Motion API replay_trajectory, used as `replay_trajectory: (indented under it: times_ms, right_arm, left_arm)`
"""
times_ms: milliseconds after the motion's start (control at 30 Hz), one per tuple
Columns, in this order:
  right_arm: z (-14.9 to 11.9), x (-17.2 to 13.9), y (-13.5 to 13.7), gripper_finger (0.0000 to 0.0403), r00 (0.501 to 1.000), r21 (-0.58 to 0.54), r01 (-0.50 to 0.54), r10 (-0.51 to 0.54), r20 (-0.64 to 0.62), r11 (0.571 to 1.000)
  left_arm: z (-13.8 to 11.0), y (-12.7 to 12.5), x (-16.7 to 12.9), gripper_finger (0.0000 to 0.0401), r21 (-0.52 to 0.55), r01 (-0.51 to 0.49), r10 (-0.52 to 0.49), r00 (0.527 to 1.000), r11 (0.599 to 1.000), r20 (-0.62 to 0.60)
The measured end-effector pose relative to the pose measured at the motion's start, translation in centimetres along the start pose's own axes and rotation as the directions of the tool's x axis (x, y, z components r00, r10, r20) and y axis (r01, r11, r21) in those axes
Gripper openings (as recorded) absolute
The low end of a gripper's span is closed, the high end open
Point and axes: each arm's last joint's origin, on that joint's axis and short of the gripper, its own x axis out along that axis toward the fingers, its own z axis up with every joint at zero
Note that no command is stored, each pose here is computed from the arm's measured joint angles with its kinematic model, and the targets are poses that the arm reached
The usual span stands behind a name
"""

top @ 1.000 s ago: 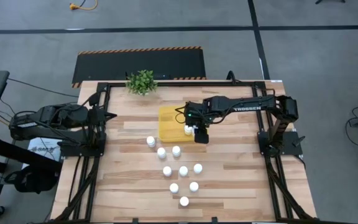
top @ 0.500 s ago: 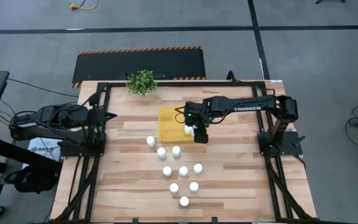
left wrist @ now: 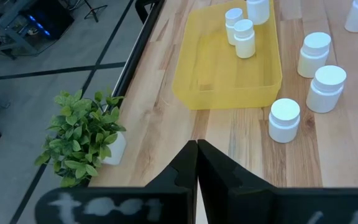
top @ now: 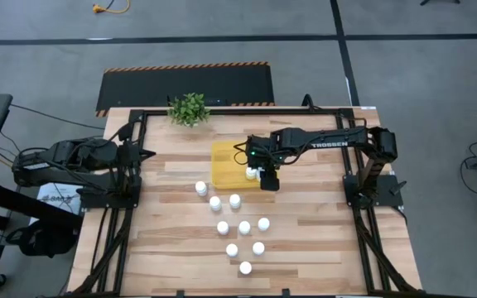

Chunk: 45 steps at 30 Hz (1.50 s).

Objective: Pick and place pill bottles into a basket
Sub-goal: Put the white medicine bottle into the yellow bin

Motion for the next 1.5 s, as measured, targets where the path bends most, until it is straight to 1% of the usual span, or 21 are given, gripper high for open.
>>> replay_trajectory:
  times_ms: [133,300,500,700,900,1000,1133,1333,1500]
  right_arm:
    - [0.0,0.0,0.0,0.0152,1.0,-0.002,0.001,-0.001,0.002,1.0]
    - [0.0,0.0,-0.1,0.0167,1.0,-0.003,0.003,-0.003,0.004,1.0]
    - [0.1,0.0,-0.3,0.015,1.0,-0.014,0.007,-0.007,0.017,1.0]
    - [0.1,0.0,-0.6,0.0164,1.0,-0.006,0.027,-0.027,0.011,1.0]
    - [-0.1,0.0,-0.5,0.015,1.0,0.001,0.023,-0.023,-0.007,1.0]
    - [-0.2,0.0,-0.4,0.0151,1.0,0.001,0.022,-0.022,-0.012,1.0]
    - [-0.1,0.0,-0.5,0.0162,1.0,0.003,0.023,-0.023,-0.006,1.0]
    - [0.1,-0.1,-1.0,0.015,0.999,0.015,0.031,-0.031,0.02,0.999]
    - [-0.1,0.0,-0.5,0.0159,1.0,0.003,0.023,-0.023,-0.001,1.0]
  left_arm:
    - [0.0,0.0,0.0,0.0,0.0,0.0,0.0,1.0,1.0,0.0]
    - [0.0,0.0,0.0,0.0,0.0,0.0,0.0,1.0,1.0,0.0]
    - [0.0,0.0,0.0,0.0,0.0,0.0,0.0,1.0,1.0,0.0]
    - [0.0,0.0,0.0,0.0,0.0,0.0,0.0,1.0,1.0,0.0]
    - [0.0,0.0,0.0,0.0,0.0,0.0,0.0,1.0,1.0,0.0]
    - [0.0,0.0,0.0,0.0,0.0,0.0,0.0,1.0,1.0,0.0]
    - [0.0,0.0,0.0,0.0,0.0,0.0,0.0,1.0,1.0,0.0]
    - [0.0,0.0,0.0,0.0,0.0,0.0,0.0,1.0,1.0,0.0]
    - [0.0,0.0,0.0,0.0,0.0,0.0,0.0,1.0,1.0,0.0]
